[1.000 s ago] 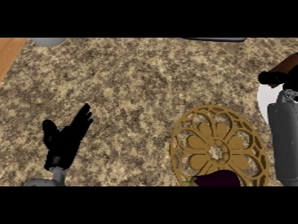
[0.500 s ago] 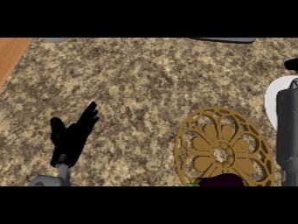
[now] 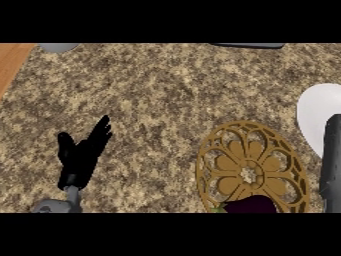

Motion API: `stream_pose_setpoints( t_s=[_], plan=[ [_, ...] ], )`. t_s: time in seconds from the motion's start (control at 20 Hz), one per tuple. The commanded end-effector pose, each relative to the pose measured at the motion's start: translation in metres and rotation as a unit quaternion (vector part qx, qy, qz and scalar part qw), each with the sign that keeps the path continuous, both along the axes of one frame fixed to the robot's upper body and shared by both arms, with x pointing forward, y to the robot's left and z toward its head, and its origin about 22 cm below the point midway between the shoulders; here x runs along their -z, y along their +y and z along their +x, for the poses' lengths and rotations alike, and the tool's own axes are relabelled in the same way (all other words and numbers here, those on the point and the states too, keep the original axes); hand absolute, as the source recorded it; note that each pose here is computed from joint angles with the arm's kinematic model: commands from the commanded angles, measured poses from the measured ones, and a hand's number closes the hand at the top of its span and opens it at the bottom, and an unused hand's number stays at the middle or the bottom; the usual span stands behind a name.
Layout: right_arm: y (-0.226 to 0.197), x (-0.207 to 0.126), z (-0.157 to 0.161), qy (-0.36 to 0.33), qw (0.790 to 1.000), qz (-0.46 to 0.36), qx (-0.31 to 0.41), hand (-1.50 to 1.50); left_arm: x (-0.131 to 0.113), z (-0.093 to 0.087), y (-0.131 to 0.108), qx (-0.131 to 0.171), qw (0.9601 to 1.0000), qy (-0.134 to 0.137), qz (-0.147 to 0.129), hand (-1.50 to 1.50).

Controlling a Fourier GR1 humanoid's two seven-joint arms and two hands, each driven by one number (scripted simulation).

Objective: Pick the sweet potato from the placemat and place it in the plate

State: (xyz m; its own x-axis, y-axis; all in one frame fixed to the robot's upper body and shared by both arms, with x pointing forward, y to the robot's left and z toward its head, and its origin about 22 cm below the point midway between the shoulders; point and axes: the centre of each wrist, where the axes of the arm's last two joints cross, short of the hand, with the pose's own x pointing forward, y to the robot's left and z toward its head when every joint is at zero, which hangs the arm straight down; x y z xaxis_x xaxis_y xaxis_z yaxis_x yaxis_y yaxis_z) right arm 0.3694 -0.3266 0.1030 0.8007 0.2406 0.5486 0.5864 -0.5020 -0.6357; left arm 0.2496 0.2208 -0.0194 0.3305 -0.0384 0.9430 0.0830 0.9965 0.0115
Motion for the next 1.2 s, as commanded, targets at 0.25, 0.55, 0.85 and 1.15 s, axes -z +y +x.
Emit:
stream_pose_setpoints(
  t_s=[0.25,0.55,0.85,1.15],
  plan=[
    [-0.030,0.043,-0.020,-0.114,0.989,0.024,0.095,1.50,0.001,-0.001,0.007,-0.019,0.9998,0.008,-0.004,0.00],
    [-0.064,0.073,-0.040,-0.116,0.988,0.014,0.102,1.50,-0.003,-0.008,0.008,-0.022,0.9997,0.011,-0.005,0.00],
    [-0.075,0.104,-0.037,-0.059,0.966,0.218,0.127,-1.50,0.003,0.001,0.020,-0.033,0.9992,0.021,-0.009,0.00],
    [-0.086,0.121,-0.040,-0.116,0.972,0.191,0.066,-1.50,0.009,-0.020,0.008,-0.035,0.9990,0.026,-0.003,0.00]
  ],
)
